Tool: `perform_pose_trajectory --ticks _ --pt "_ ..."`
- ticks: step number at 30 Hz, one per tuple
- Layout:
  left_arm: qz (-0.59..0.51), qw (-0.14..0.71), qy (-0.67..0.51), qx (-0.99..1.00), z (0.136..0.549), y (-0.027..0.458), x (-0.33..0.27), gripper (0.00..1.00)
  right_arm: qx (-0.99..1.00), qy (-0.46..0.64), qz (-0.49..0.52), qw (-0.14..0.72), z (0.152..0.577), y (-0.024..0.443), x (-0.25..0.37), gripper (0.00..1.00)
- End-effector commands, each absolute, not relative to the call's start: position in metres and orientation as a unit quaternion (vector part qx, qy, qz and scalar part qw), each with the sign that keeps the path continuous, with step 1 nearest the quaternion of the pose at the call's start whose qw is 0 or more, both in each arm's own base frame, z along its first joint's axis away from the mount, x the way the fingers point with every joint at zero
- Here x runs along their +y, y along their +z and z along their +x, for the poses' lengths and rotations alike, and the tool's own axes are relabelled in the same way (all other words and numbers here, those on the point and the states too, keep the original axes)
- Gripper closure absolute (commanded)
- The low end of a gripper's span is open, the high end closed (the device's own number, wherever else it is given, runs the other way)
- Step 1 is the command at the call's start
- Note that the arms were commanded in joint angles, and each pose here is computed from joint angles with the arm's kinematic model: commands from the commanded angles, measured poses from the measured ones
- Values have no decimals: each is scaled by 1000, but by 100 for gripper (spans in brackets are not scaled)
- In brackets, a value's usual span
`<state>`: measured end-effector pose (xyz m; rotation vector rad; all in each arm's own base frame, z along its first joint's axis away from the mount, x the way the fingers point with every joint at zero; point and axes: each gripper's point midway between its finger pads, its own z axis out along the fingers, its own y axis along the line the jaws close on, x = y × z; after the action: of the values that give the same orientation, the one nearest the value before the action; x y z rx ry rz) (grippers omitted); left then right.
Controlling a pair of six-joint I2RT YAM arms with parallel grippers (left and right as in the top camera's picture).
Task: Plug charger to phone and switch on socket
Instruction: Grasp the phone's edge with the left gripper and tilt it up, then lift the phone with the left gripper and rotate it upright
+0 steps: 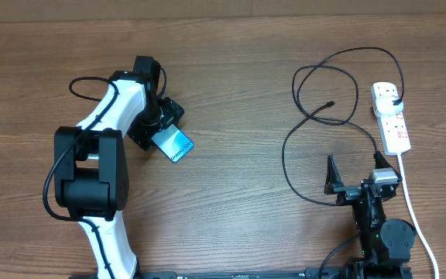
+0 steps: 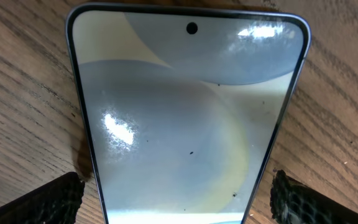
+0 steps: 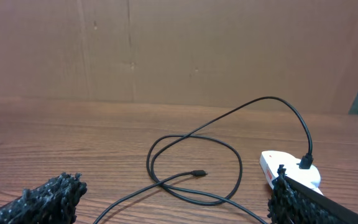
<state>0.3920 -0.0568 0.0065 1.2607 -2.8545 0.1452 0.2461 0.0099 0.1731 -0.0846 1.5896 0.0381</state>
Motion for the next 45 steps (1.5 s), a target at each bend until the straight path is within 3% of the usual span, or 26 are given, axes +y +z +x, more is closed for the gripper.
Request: perform_pose_trajectory --ticks 1,23,28,36,39,42,45 --pt "389 17 32 -921 387 -4 -59 0 715 13 -34 698 247 169 8 0" --pt "380 86 4 -921 362 -45 -71 0 715 13 -34 698 247 169 8 0" --pt "401 84 -28 -912 356 -44 -61 6 715 13 -34 698 247 169 8 0" --pt "410 85 -28 -908 356 -44 -61 7 715 13 -34 698 247 169 8 0" --pt "410 84 -28 -908 356 -44 -61 11 715 13 -34 698 247 169 8 0" --pt "409 84 -28 -908 356 -44 -61 21 715 13 -34 698 247 169 8 0" --pt "409 84 -28 -908 356 -44 -61 23 715 13 -34 698 247 169 8 0"
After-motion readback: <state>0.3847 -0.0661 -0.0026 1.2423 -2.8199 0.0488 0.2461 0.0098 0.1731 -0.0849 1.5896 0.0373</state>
